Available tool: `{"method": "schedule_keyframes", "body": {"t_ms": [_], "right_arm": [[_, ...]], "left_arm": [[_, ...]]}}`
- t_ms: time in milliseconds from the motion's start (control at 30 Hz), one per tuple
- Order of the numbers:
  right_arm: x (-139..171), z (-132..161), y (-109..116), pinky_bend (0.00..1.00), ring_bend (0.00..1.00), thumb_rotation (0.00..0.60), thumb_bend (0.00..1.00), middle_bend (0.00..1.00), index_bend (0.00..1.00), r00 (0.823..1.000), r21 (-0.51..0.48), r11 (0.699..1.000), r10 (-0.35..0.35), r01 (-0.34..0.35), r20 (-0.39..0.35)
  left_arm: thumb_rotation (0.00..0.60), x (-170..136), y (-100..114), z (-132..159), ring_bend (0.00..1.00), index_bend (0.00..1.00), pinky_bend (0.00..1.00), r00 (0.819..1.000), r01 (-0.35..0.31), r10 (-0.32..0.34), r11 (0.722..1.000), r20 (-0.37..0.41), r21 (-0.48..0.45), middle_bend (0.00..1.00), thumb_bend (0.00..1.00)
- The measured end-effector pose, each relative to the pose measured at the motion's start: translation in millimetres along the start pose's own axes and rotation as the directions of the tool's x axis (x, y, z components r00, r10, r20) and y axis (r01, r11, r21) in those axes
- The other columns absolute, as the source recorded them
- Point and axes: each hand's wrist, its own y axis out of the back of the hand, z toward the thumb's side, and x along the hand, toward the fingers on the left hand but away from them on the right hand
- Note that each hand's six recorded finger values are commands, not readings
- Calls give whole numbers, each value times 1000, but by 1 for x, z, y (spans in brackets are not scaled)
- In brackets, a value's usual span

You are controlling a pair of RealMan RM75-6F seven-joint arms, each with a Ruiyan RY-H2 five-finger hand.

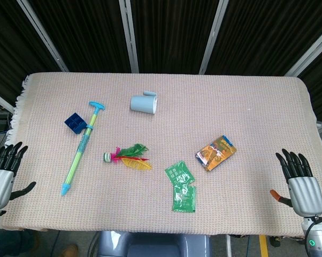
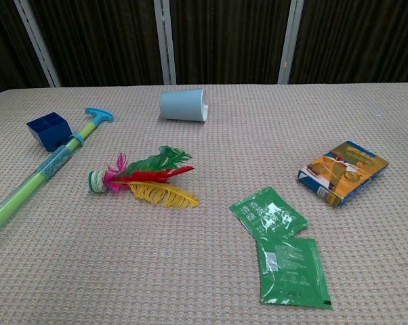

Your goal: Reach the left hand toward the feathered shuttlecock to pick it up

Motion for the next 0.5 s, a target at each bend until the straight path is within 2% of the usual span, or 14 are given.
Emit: {"method": "schedule_keyframes", "body": {"t_ms": [100, 267, 367, 500], "right_arm": [[-1, -1, -5, 0, 0, 600, 62, 0, 0, 999, 3, 999, 37, -38, 17], [-1, 0, -4, 0, 0, 600, 62, 0, 0, 999, 3, 999, 47, -47, 14], [-1, 2, -5, 0, 0, 600, 61, 0, 0, 999, -2, 999, 51, -51, 5], [0, 5, -5, 0, 0, 600, 62, 0, 0, 999, -6, 999, 53, -53, -7]], "left_arm": [[600, 0, -5, -2, 0, 0, 0, 999, 36, -36, 999, -26, 11, 0, 165], [600, 5, -12, -2, 0, 26, 0, 996, 76, -76, 997, -37, 10, 0, 169], [600, 14, -20, 2, 0, 140, 0, 996, 88, -88, 996, -18, -18, 0, 201], [600, 25, -30, 13, 0, 339, 0, 998, 66, -64, 995, 28, -79, 0, 238]]}}
